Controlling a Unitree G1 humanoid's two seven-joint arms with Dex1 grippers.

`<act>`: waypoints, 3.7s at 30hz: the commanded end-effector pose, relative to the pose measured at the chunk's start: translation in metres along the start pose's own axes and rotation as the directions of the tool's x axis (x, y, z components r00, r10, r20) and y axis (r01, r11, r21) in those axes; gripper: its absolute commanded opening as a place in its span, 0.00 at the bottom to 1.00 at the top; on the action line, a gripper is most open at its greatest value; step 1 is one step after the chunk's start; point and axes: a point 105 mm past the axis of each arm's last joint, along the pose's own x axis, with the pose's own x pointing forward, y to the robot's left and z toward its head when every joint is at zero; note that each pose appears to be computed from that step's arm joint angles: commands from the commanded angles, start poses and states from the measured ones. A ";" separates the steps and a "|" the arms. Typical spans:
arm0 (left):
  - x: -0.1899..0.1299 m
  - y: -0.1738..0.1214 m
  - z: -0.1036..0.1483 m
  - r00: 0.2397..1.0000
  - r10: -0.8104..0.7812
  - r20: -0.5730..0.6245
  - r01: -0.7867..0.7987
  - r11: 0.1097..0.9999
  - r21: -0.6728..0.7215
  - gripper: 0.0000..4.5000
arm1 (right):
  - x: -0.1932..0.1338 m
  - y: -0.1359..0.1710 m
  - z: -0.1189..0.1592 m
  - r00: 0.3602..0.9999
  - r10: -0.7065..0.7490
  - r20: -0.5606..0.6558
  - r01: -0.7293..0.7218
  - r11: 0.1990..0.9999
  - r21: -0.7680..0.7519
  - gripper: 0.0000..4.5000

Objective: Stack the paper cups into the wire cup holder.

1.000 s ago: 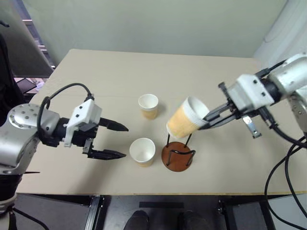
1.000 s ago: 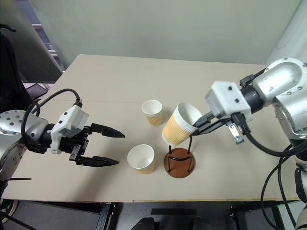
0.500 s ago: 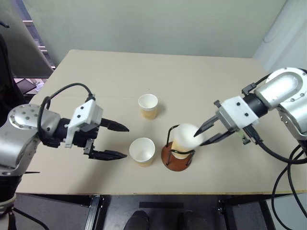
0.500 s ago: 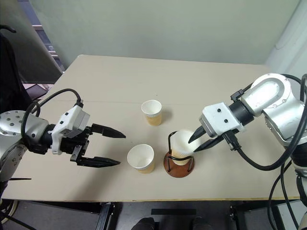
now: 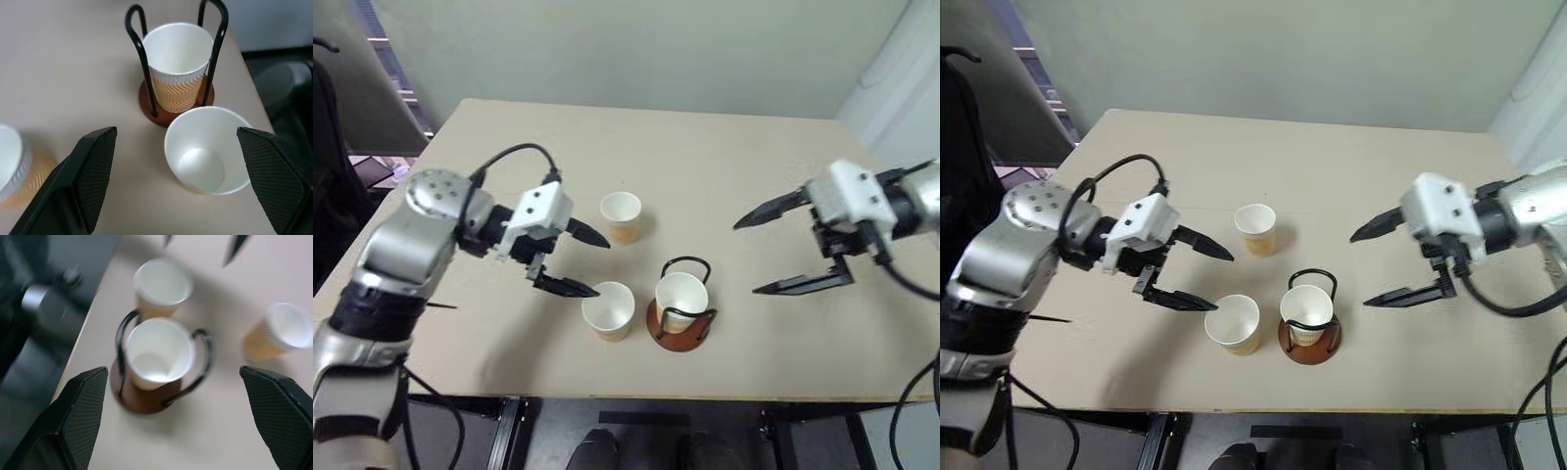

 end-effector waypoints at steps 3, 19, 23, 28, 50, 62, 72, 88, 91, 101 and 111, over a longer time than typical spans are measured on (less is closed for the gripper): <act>0.008 0.010 -0.007 0.992 -0.071 -0.104 0.082 0.991 0.103 0.94 | -0.020 0.011 0.033 0.989 -0.095 0.115 0.095 0.995 0.005 0.99; 0.040 0.012 -0.010 0.948 -0.236 -0.214 0.283 0.933 0.224 0.57 | -0.038 0.039 0.025 0.962 -0.264 0.063 0.254 0.958 0.131 1.00; 0.040 0.013 -0.010 0.946 -0.240 -0.218 0.289 0.930 0.228 0.22 | -0.039 0.040 0.024 0.961 -0.273 0.050 0.264 0.955 0.138 1.00; 0.038 0.014 -0.008 0.950 -0.236 -0.206 0.281 0.933 0.225 0.01 | -0.047 0.047 0.020 0.949 -0.305 0.081 0.286 0.939 0.190 1.00; -0.028 0.049 0.099 0.997 -0.071 0.036 0.049 0.910 0.412 0.01 | -0.051 0.063 -0.011 0.871 -0.480 0.108 0.429 0.848 0.311 1.00; 0.026 0.044 0.139 0.952 -0.297 0.070 0.224 0.834 0.504 0.01 | -0.042 0.058 -0.012 0.871 -0.484 0.081 0.443 0.847 0.295 1.00; 0.050 0.036 0.132 0.928 -0.371 -0.007 0.322 0.796 0.513 0.01 | -0.045 0.061 -0.009 0.862 -0.503 0.058 0.467 0.835 0.290 1.00; 0.075 0.039 0.113 0.917 -0.379 -0.120 0.385 0.769 0.511 0.01 | -0.043 0.065 -0.010 0.847 -0.530 0.042 0.495 0.816 0.300 1.00; 0.076 0.038 0.114 0.916 -0.386 -0.112 0.386 0.767 0.512 0.10 | -0.043 0.064 -0.011 0.845 -0.534 0.038 0.500 0.813 0.300 1.00; 0.081 0.045 0.116 0.927 -0.364 -0.089 0.354 0.771 0.529 0.83 | -0.041 0.062 -0.012 0.843 -0.537 0.035 0.504 0.811 0.299 1.00; 0.016 0.118 0.058 0.987 0.131 -0.093 -0.100 0.954 0.282 0.83 | -0.042 0.060 -0.017 0.847 -0.531 0.027 0.500 0.813 0.299 1.00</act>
